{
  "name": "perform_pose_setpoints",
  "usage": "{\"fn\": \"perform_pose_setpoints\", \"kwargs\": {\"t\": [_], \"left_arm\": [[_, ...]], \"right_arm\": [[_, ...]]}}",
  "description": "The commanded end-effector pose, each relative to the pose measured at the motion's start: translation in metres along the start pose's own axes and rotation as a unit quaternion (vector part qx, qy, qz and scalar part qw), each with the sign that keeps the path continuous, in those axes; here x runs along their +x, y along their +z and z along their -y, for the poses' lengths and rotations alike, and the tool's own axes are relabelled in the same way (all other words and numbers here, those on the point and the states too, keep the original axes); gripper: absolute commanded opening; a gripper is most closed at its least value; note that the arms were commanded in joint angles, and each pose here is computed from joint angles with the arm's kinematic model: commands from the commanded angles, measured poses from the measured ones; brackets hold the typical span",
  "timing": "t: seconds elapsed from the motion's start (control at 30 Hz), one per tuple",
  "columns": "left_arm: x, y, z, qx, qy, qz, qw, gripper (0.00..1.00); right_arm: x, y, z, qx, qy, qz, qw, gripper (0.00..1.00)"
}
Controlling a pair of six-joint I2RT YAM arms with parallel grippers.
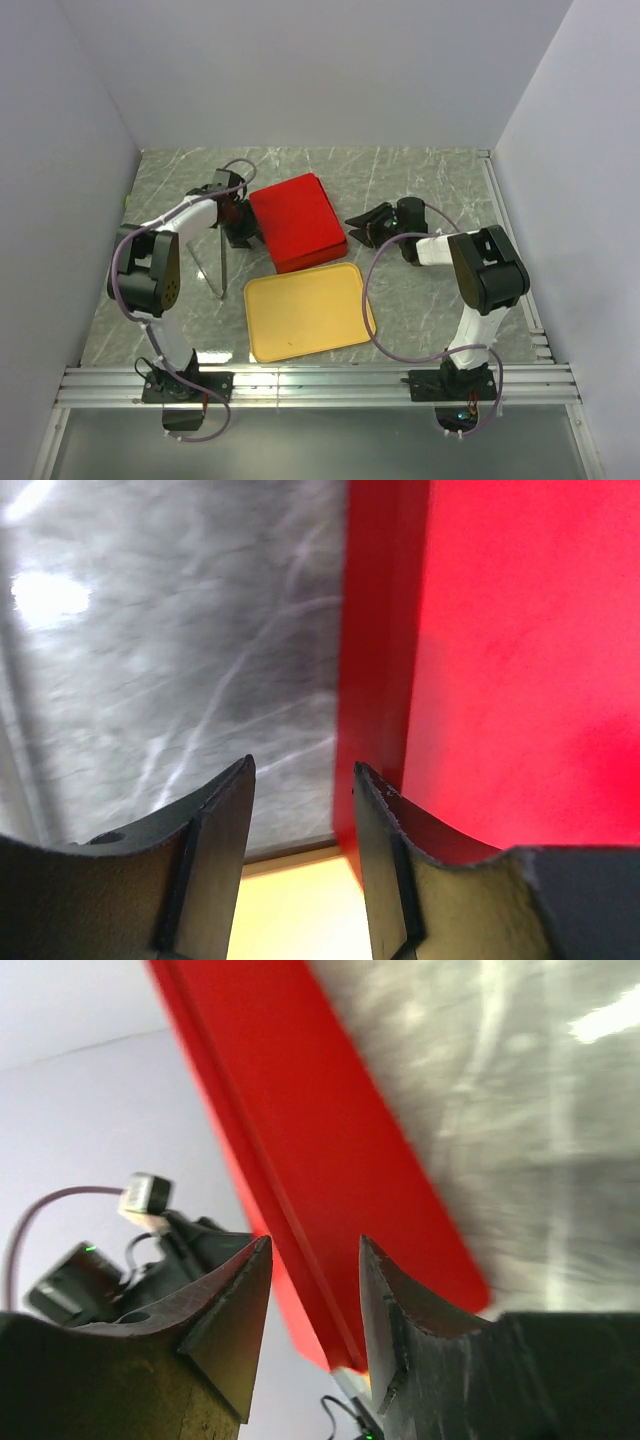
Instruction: Pack the cookies
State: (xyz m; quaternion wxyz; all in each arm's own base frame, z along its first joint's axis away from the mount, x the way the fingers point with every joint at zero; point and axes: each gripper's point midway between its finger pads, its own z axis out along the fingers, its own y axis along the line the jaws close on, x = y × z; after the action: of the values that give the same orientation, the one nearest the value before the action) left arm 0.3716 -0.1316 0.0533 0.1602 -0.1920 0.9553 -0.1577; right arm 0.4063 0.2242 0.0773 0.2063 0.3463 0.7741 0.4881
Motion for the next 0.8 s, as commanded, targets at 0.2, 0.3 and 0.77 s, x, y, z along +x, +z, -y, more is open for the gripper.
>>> {"fn": "perform_pose_setpoints", "kwargs": {"t": [0.2, 0.3, 0.77], "left_arm": [[-0.012, 0.0, 0.035, 0.007, 0.031, 0.016, 0.999, 0.49], [-0.011, 0.0, 0.037, -0.003, 0.043, 0.019, 0.999, 0.49], [0.012, -0.008, 0.029, -0.044, 0.084, 0.022, 0.995, 0.48]], "right_arm": [[-0.023, -0.018, -0.001, 0.032, -0.05, 0.019, 0.998, 0.47], [-0.024, -0.014, -0.001, 0.035, -0.055, 0.013, 0.998, 0.47], [-0.031, -0.017, -0.028, 0.034, -0.089, 0.012, 0.995, 0.46]]}}
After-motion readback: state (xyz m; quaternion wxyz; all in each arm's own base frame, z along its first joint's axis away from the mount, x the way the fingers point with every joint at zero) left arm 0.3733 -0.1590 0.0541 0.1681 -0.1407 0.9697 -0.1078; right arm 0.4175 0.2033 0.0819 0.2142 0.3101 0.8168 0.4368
